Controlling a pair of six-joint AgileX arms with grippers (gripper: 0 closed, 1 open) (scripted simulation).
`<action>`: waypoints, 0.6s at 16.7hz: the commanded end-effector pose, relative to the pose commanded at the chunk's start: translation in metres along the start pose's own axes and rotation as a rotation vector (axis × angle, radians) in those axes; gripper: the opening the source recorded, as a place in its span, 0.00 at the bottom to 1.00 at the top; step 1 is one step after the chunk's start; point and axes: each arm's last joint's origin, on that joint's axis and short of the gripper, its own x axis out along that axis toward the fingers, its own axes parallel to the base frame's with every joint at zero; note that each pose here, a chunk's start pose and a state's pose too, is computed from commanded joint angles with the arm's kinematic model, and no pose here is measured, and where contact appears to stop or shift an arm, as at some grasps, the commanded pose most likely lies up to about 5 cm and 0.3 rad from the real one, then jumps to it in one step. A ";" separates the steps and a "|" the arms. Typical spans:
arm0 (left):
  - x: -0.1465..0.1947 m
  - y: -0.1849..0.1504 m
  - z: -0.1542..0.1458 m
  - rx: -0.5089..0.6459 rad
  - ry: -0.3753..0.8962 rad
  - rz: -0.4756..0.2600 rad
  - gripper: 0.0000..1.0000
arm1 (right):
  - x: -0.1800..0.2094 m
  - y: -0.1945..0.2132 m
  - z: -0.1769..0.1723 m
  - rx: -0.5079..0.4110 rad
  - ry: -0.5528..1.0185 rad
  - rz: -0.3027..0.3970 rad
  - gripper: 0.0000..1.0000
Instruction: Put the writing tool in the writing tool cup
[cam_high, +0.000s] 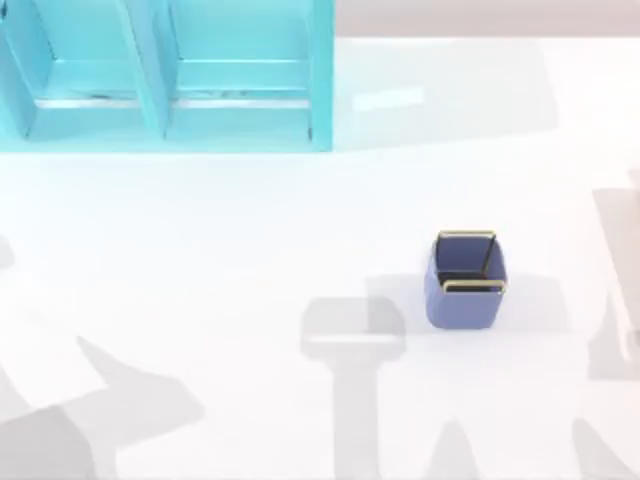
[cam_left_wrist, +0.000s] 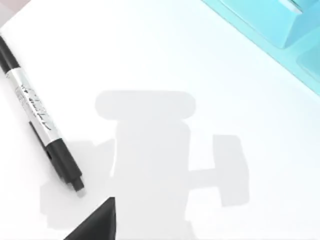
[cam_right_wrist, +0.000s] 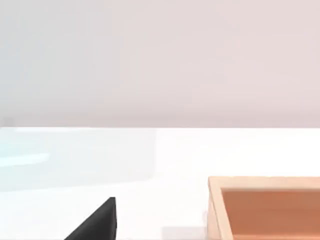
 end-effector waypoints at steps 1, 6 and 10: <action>0.006 0.008 0.017 -0.046 0.023 0.002 1.00 | 0.000 0.000 0.000 0.000 0.000 0.000 1.00; 0.055 0.074 0.071 -0.286 0.190 0.002 1.00 | 0.000 0.000 0.000 0.000 0.000 0.000 1.00; 0.096 0.128 0.069 -0.467 0.358 -0.011 1.00 | 0.000 0.000 0.000 0.000 0.000 0.000 1.00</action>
